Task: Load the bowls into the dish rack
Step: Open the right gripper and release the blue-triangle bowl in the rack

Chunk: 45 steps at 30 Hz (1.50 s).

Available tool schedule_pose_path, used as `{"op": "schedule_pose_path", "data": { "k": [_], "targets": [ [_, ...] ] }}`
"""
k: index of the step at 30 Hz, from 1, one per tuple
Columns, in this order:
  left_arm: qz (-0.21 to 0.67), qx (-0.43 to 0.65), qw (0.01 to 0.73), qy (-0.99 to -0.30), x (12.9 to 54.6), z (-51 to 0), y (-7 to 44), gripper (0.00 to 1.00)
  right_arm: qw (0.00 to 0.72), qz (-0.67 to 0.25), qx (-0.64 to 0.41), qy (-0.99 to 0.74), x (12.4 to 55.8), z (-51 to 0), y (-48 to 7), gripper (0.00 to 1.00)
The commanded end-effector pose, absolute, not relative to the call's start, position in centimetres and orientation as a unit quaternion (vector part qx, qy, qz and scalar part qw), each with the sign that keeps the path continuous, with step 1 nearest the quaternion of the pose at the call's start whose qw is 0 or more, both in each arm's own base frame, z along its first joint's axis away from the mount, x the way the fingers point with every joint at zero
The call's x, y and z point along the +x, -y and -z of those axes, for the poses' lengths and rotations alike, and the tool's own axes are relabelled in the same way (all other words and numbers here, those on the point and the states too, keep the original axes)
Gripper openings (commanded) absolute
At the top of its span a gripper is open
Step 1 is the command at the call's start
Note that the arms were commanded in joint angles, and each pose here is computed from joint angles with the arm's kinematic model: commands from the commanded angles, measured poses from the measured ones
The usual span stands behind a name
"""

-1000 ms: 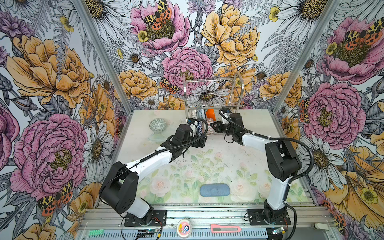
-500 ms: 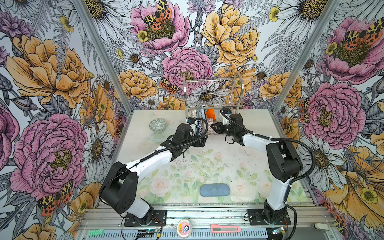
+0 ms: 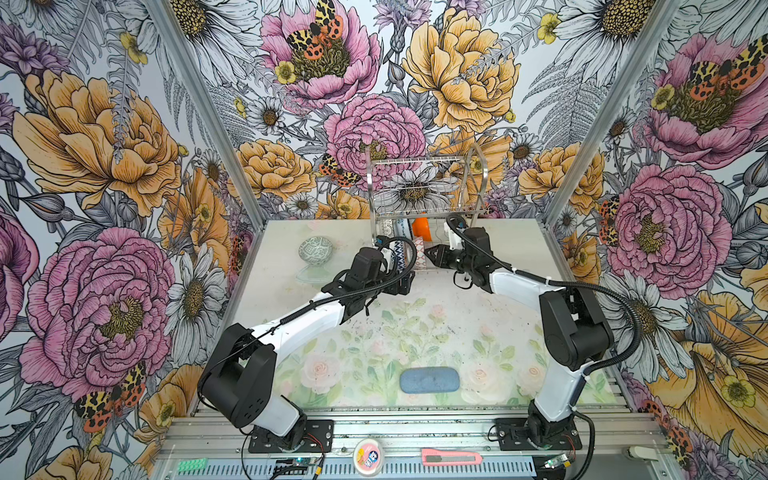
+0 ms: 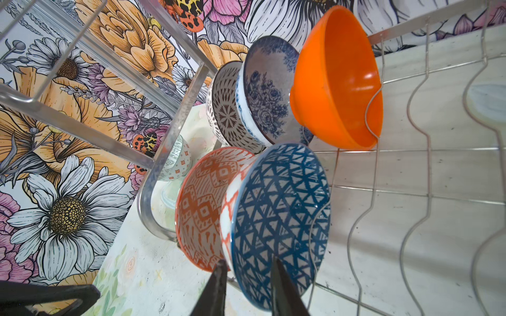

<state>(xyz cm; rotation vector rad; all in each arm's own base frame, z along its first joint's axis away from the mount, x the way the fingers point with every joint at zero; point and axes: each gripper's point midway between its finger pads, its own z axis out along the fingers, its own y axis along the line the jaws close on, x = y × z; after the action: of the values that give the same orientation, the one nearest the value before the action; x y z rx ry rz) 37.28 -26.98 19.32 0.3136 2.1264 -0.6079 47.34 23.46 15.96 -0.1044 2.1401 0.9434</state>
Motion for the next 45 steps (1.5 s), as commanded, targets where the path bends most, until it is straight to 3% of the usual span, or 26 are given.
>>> {"op": "schedule_pose_path", "data": {
  "k": [1, 13, 24, 32, 36, 40, 45],
  "targets": [
    [0.245, 0.125, 0.459, -0.845, 37.2, -21.3, 27.0, 0.99, 0.415, -0.372, -0.038, -0.829, 47.3, -18.5, -23.0, 0.30],
    [0.239, 0.118, 0.462, -0.846, 36.9, -22.2, 26.6, 0.99, 0.423, -0.374, -0.039, -0.825, 46.3, -19.6, -22.7, 0.33],
    [0.212, 0.091, 0.458, -0.859, 36.4, -22.3, 24.9, 0.99, 0.433, -0.376, -0.041, -0.818, 44.9, -20.7, -22.4, 0.44],
    [0.153, 0.054, 0.451, -0.878, 36.3, -21.8, 22.1, 0.99, 0.434, -0.380, -0.046, -0.815, 43.6, -20.9, -22.6, 0.62],
    [0.119, 0.034, 0.462, -0.878, 36.1, -22.2, 20.3, 0.99, 0.436, -0.381, -0.048, -0.814, 42.8, -21.0, -22.4, 0.77],
    [0.085, 0.017, 0.476, -0.875, 35.8, -22.7, 18.4, 0.99, 0.439, -0.376, -0.049, -0.814, 42.1, -20.9, -22.0, 0.99],
    [0.056, -0.012, 0.480, -0.876, 35.9, -22.7, 15.5, 0.99, 0.443, -0.362, -0.050, -0.818, 41.3, -20.8, -21.3, 0.99]
  ]
}}
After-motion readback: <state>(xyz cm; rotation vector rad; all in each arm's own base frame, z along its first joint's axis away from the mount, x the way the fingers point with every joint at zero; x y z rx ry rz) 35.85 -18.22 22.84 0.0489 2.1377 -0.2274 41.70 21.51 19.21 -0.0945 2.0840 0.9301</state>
